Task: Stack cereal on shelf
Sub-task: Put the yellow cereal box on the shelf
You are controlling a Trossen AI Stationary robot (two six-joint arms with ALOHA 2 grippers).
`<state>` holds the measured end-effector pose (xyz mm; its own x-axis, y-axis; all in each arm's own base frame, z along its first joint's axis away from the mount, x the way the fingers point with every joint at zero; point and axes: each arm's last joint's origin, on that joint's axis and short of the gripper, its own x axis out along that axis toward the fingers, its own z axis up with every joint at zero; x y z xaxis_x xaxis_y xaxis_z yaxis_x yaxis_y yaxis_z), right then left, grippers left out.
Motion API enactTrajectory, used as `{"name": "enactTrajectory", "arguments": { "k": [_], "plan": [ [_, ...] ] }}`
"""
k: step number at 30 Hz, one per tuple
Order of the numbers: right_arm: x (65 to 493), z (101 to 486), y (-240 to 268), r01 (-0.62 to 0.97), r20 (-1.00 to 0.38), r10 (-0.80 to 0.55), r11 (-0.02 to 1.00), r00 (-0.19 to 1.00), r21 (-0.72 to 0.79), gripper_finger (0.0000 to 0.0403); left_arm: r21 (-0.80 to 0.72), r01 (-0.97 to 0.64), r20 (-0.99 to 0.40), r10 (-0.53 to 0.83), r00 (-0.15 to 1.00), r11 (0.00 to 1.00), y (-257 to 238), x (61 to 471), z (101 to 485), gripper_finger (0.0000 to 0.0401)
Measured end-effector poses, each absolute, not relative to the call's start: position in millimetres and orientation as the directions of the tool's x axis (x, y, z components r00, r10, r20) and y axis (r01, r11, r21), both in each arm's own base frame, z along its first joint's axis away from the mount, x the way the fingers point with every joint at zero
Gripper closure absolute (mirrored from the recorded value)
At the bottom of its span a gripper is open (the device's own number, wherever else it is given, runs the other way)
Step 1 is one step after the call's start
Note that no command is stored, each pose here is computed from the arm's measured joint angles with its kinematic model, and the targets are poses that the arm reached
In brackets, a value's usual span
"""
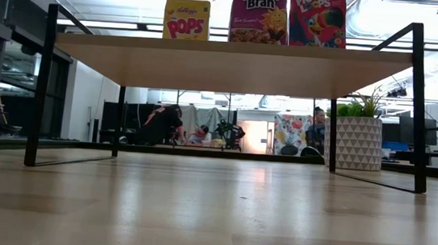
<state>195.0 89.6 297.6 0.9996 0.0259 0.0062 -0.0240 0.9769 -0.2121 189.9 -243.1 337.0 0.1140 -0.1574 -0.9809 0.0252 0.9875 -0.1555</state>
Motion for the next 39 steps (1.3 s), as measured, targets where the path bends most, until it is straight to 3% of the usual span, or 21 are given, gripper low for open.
{"name": "enactTrajectory", "arguments": {
  "k": [6,18,23,30,39],
  "plan": [
    [195.0,297.6,89.6,-0.024,0.006,0.026,0.977,1.0,-0.212,0.0402,-0.142,0.072,-0.949,-0.156,0.272,0.987,-211.9,216.1,383.3,0.0281],
    [195.0,297.5,89.6,-0.025,0.005,0.026,0.977,1.0,-0.213,0.0402,0.092,0.146,-0.823,-0.007,0.569,0.985,-121.6,268.7,441.2,0.0281],
    [195.0,297.4,89.7,-0.025,0.004,0.026,0.976,1.0,-0.217,0.0402,0.146,0.12,-0.836,0.058,0.546,0.982,-99.6,284.6,435.1,0.0281],
    [195.0,297.0,89.6,-0.026,0.0,0.026,0.976,1.0,-0.216,0.0402,0.332,0.144,-0.875,0.248,0.415,0.932,-94.3,310.3,403.7,0.0281],
    [195.0,296.5,89.7,-0.027,-0.005,0.027,0.976,1.0,-0.218,0.0402,0.279,0.1,-0.904,0.226,0.362,0.955,-100.9,312.0,395.4,0.0281]
  ]
}}
